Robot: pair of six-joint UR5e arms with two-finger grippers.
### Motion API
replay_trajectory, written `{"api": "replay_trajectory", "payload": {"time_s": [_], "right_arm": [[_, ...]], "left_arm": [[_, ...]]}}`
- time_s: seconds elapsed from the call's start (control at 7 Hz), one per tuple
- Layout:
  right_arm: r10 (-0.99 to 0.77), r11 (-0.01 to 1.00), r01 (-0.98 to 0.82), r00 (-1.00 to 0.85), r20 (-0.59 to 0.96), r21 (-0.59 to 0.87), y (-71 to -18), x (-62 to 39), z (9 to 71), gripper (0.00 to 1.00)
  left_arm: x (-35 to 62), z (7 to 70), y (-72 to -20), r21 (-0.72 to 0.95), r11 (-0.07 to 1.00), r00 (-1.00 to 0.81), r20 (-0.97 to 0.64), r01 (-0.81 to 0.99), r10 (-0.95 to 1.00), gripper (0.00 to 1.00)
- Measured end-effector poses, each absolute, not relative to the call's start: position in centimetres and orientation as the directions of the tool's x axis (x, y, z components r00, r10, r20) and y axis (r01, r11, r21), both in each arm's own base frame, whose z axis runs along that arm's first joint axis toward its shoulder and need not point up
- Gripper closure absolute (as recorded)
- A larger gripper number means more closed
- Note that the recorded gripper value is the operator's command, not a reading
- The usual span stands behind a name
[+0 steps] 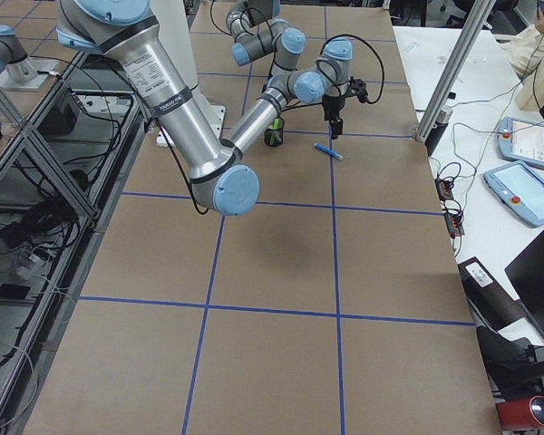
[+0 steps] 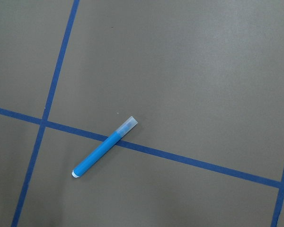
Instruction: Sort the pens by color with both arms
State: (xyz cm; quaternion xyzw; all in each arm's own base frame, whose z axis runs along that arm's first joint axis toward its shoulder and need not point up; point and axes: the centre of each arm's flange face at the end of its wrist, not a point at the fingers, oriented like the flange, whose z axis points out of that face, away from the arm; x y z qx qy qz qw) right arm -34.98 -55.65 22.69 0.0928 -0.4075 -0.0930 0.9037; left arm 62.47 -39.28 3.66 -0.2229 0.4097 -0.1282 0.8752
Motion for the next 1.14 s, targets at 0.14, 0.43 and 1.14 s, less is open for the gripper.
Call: {"api": "replay_trajectory", "payload": {"time_s": [0.14,0.43,1.14], "right_arm": [[-0.244,0.965,0.092,0.651,0.719,0.245,-55.63,-34.98,22.66,0.01],[-0.245,0.965,0.091,0.651,0.718,0.247,-55.59,-34.97,22.6,0.01],[-0.246,0.965,0.091,0.651,0.718,0.247,-55.53,-34.93,22.64,0.01]], "left_arm": [[63.0,4.07,-39.42,-0.488,0.872,0.631,-0.666,0.033,-0.397,0.27],[63.5,4.49,-39.61,-0.473,0.881,0.634,-0.676,0.019,-0.376,0.29],[63.83,4.56,-39.36,-0.455,0.89,0.635,-0.689,-0.004,-0.349,0.39]]}}
